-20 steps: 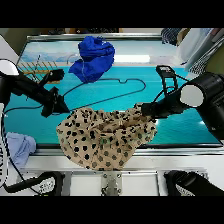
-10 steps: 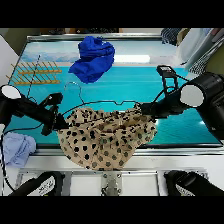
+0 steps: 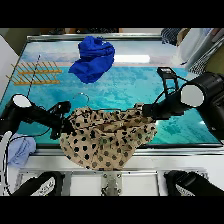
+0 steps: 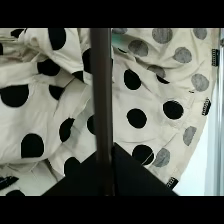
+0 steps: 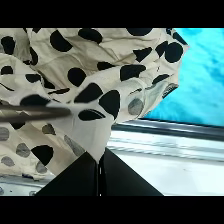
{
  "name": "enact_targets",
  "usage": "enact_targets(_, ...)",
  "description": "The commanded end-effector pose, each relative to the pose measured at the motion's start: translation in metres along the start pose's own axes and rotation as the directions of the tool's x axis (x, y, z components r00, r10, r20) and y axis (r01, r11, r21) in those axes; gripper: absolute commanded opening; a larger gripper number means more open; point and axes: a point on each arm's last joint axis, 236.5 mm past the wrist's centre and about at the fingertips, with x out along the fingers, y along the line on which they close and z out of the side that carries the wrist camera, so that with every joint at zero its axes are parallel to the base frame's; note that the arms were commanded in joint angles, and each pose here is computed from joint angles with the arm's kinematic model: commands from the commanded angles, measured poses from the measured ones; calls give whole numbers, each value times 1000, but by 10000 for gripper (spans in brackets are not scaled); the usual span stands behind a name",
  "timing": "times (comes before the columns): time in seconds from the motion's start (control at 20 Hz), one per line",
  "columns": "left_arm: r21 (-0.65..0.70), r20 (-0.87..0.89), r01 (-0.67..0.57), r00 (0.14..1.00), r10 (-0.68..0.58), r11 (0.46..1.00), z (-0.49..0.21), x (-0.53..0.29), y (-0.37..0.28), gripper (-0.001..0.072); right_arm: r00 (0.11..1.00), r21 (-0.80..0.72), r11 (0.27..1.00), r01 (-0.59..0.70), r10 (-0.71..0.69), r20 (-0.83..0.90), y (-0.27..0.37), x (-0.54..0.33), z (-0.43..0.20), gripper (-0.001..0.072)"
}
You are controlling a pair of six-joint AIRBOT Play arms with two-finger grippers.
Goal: Fold the clothes and pants, and hang the long-sleeved shirts on hangers.
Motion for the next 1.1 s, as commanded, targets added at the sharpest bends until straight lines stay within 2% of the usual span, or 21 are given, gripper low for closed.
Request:
enact_targets(0.0,28,8,-4,1000,4,1000,6,-1,1,8,1000,0,1000,11,-11,-12,-3,-1,-3,13)
enact_targets(0.15,-1,70,6,998,-6,1000,12,-10,-2,8,999,2,999,32,-32,-21,-8,-2,-5,14)
enact_targets(0.65,0,69,81,994,-81,997,11,-11,-20,8,999,11,999,34,-34,-21,-10,-4,-4,13)
enact_targets(1.05,-2,61,63,996,-63,998,9,-10,-15,8,999,29,999,34,-33,-21,-10,-4,-4,13)
